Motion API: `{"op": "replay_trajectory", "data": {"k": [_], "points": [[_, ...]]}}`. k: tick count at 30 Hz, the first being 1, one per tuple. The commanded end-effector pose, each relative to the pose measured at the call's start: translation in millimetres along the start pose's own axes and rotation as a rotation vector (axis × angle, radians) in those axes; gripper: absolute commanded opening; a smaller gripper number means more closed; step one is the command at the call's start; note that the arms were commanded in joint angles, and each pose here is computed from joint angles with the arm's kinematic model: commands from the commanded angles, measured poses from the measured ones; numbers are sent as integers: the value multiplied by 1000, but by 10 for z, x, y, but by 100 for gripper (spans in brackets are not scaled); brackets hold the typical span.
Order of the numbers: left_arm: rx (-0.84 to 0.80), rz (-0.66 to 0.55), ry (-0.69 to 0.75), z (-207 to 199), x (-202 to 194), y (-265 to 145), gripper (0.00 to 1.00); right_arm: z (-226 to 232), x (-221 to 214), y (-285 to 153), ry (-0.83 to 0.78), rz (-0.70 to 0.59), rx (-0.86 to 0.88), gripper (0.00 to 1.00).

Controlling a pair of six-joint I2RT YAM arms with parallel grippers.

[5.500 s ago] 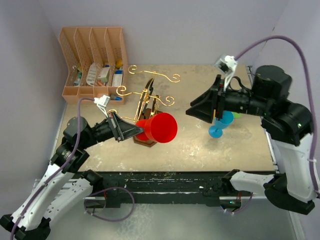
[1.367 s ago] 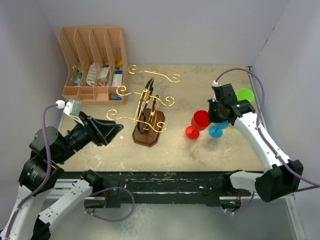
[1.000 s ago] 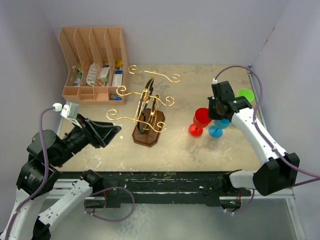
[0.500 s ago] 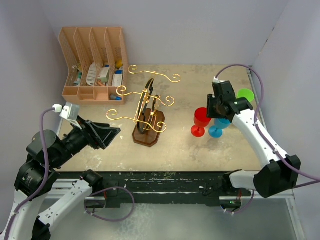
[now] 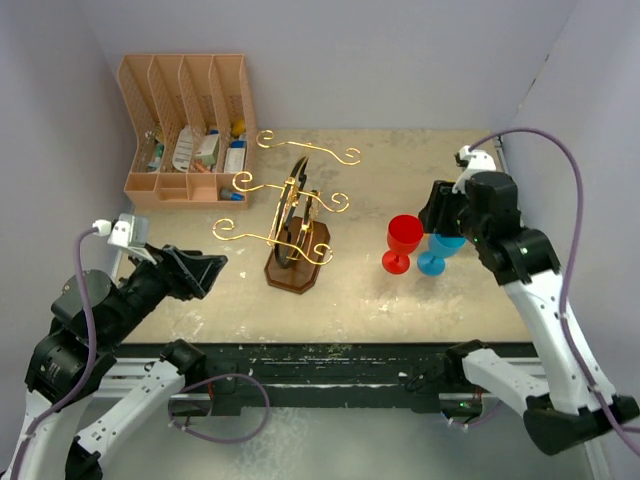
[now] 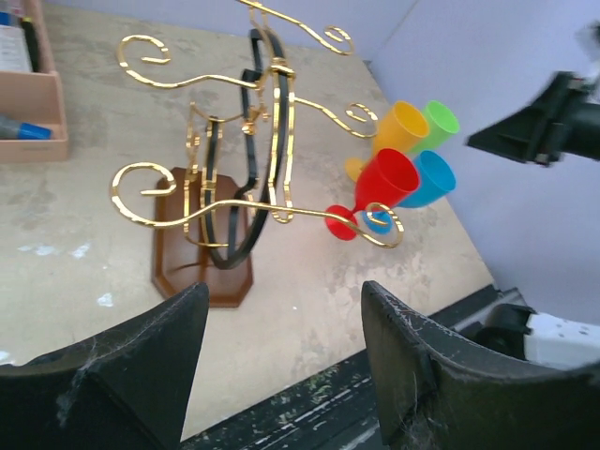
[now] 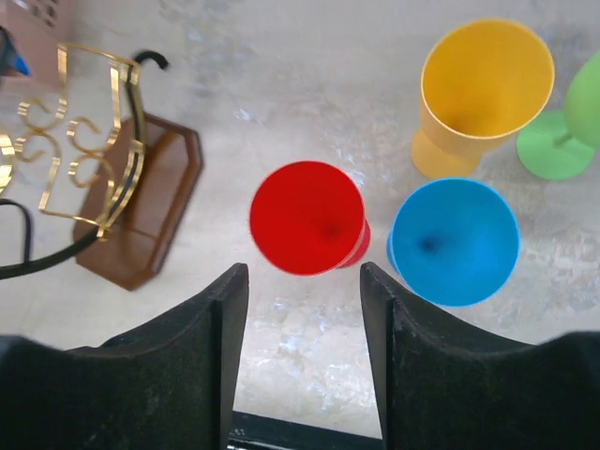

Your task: Take the wine glass off the wine glass rack

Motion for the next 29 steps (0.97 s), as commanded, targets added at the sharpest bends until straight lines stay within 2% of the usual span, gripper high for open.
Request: {"op": "replay_trajectory", "data": {"k": [1, 6, 7, 10, 11, 13, 14, 15, 16, 29], "points": [[121, -90, 65, 285, 55, -10, 70, 110, 271, -346, 14, -179, 95, 56], [212, -163, 129, 560, 50, -68, 71, 0, 291, -547, 69, -291, 31, 60], [230, -179, 125, 603, 53, -87, 73, -31, 291, -581, 77, -313, 13, 64], [237, -230, 124, 659, 76, -157, 98, -63, 234, -640, 83, -343, -3, 75], [231, -244, 134, 661, 90, -177, 100, -73, 219, -648, 85, -347, -9, 76], [251, -270, 133, 705, 109, -213, 99, -88, 225, -693, 87, -365, -15, 77], [266, -282, 130, 738, 113, -224, 99, -96, 231, -714, 86, -373, -19, 81], [279, -293, 125, 766, 115, -234, 99, -104, 230, -734, 85, -378, -23, 91], [291, -302, 119, 795, 113, -243, 99, -108, 223, -745, 83, -379, -25, 93], [368, -338, 66, 994, 41, -262, 99, -59, 156, -924, 32, -441, 26, 99]]}}
Point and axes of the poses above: each gripper's point midway between its finger pads, its own y axis out along the fingers, its own z axis along the line the jaws close on, x = y × z, the point moved 3 cm from there along -y, back along the fingers, and after that the axes turned 15 degrees about -y, right-handed, at the moved point
